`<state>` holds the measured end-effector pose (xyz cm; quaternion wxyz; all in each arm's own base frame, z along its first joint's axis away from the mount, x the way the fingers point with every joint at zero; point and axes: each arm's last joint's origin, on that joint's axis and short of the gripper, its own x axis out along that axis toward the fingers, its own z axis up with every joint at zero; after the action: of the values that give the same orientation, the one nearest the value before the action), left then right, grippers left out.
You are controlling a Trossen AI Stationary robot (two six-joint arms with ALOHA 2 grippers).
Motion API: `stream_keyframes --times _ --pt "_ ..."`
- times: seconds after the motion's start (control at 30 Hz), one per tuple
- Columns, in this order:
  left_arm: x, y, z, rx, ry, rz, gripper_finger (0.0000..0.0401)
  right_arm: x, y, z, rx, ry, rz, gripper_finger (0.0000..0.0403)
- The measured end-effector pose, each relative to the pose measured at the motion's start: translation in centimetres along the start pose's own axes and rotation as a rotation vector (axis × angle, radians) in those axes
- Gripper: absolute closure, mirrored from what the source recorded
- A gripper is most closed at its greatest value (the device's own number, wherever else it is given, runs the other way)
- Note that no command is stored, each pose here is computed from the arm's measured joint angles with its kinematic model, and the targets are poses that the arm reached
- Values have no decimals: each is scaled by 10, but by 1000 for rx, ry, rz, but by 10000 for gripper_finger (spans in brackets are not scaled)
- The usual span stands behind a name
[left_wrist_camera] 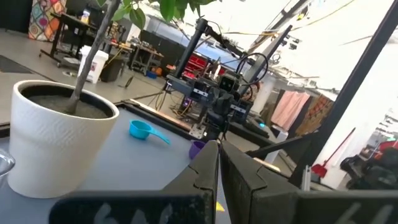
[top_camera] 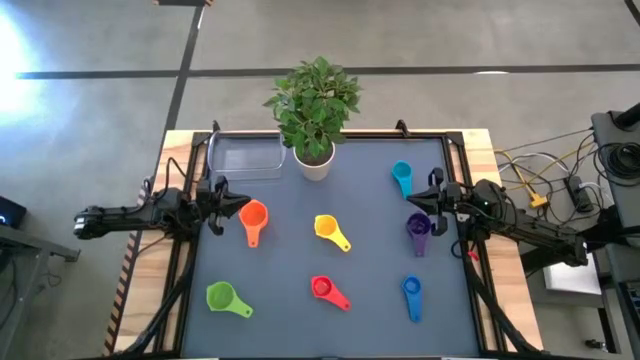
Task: Nest measuring cups in basket
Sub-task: Stack the green measuring cup on top of the orange measuring cup
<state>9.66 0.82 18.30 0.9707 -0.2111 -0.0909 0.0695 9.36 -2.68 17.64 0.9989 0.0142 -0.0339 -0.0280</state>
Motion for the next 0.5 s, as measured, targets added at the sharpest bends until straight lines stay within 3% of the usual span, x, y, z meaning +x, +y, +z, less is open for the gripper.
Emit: stream_keyframes --times 0.2,0.5 --pt "0 0 0 -31 -1 -1 401 0 0 0 0 0 0 394" --pt "2 -4 5 123 -37 -58 401 0 0 0 0 1 0 394"
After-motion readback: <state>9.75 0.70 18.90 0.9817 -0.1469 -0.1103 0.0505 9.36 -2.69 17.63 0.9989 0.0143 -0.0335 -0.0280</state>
